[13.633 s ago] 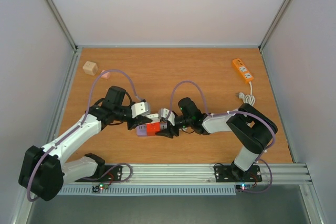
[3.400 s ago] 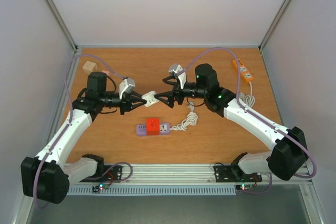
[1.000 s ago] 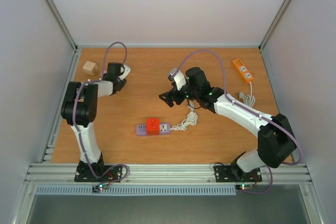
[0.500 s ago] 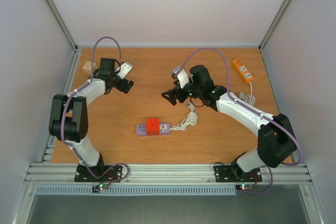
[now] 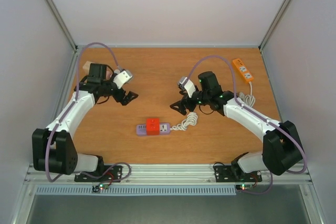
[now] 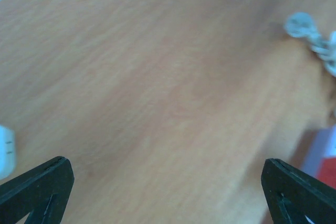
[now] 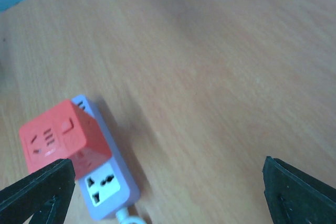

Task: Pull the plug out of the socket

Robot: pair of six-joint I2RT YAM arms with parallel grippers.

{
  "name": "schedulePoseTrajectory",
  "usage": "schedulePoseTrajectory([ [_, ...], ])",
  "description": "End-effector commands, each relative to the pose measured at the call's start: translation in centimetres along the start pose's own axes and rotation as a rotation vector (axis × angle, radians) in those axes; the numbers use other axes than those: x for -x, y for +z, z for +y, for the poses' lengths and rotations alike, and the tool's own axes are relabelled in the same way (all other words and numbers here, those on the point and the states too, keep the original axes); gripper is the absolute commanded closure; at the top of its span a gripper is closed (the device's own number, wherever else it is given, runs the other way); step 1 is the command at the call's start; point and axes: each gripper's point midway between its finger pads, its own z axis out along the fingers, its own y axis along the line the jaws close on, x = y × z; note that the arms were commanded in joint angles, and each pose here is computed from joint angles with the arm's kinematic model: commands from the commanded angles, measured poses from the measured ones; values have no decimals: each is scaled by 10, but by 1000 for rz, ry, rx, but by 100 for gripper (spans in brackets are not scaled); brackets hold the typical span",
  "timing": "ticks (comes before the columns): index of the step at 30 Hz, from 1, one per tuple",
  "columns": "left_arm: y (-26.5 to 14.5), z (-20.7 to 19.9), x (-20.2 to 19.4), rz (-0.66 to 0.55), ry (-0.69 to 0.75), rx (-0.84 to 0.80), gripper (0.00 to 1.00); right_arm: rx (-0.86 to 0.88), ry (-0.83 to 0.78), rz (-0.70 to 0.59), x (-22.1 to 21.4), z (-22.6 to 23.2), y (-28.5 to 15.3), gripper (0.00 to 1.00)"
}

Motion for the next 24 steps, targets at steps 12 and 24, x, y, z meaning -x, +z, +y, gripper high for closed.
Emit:
schedulePoseTrajectory([
  [12,0,-120,-32,13,189,-340,0,174,-161,41,-55,32,5,2],
  [24,20,-165,-59,64,385,-388,0,239,-186,22,-74,43,12,2],
])
